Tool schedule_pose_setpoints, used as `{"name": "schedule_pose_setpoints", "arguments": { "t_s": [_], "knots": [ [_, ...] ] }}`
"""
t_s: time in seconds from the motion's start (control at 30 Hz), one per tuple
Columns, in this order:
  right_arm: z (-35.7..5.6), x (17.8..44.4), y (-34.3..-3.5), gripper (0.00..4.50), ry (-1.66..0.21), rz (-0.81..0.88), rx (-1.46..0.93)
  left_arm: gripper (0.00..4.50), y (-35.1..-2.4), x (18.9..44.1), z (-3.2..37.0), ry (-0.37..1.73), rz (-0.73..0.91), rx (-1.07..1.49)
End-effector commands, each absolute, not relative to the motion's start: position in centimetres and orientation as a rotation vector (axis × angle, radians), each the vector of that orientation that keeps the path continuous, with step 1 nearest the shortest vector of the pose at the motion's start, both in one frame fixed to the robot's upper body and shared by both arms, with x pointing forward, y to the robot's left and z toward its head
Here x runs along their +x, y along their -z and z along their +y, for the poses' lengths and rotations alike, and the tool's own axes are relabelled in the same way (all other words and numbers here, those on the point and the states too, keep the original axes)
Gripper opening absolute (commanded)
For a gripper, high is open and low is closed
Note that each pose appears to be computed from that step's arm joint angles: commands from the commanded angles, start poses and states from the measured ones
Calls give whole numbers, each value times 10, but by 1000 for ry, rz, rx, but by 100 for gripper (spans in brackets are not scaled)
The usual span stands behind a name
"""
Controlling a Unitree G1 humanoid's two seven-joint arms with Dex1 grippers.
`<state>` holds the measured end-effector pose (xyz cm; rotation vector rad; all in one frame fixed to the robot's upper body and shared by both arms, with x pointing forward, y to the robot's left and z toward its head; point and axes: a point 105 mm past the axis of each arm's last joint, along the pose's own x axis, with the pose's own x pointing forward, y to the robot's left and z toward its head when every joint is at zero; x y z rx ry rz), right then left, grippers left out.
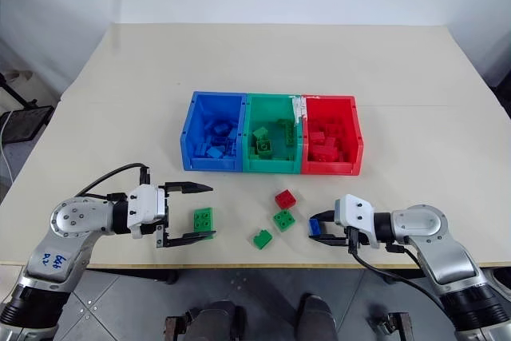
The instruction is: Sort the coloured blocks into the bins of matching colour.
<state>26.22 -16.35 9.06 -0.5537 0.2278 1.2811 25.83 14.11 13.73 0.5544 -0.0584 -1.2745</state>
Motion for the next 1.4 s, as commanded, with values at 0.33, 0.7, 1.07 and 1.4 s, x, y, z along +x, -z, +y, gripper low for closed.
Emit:
{"name": "schedule_pose_setpoints", "arguments": {
  "t_s": [0.33, 0.7, 1.07, 1.4],
  "knots": [
    [-82, 304, -206, 148, -1273, -108, -262, 450, -153, 260, 185, 860, -128, 393],
    [15, 363, -236, 148, -1216, -173, -291, 450, -152, 247, 219, 674, -92, 361],
    [17, 360, -228, 448, -1239, -186, -272, 450, -156, 248, 208, 748, -92, 338],
    [-89, 300, -204, 448, -1249, -232, -393, 450, -156, 266, 174, 961, -115, 380]
  ]
}}
